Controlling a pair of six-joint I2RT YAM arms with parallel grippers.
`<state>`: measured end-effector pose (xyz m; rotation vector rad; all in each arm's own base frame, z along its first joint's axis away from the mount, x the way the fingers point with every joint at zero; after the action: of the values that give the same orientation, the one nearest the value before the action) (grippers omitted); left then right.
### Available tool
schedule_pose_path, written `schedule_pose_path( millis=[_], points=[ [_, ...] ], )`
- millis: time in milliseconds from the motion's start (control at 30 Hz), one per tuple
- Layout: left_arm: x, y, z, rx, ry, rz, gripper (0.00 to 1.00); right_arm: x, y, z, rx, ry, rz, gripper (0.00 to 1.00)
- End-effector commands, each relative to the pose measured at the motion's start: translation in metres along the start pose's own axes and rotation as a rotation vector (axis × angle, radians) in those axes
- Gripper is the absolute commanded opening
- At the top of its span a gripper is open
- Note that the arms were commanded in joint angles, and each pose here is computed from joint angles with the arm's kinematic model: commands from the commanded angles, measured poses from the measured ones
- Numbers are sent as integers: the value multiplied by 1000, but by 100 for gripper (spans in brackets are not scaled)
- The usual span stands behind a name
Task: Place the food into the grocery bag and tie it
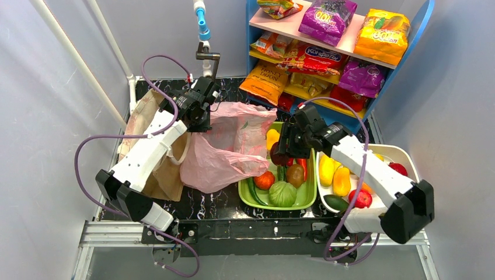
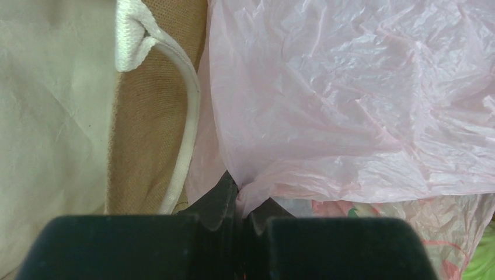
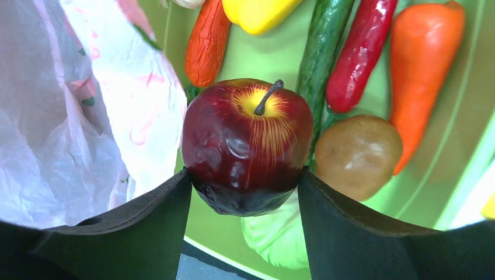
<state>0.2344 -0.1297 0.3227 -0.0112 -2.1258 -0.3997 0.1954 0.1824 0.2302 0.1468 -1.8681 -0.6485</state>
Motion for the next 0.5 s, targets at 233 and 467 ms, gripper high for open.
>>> schedule_pose_path(
  millis=[233, 467],
  points=[
    [9, -1, -1, 50, -31, 74, 0, 77, 41, -10, 112, -133, -373, 15],
    [10, -4, -2, 71, -30, 91, 0, 80, 80, -14, 182, -39, -589, 16]
  ],
)
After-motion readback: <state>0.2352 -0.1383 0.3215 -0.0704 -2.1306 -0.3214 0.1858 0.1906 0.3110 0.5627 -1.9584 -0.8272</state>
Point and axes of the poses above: each gripper's point midway between its finger pads, its own x axis back along the fingers, its own y axis along the line the jaws close on, z = x × y, the point moved 9 cm from there along x, back along the fingers, and after that the axes turned 14 degrees about -x, right-handed, at the moved point
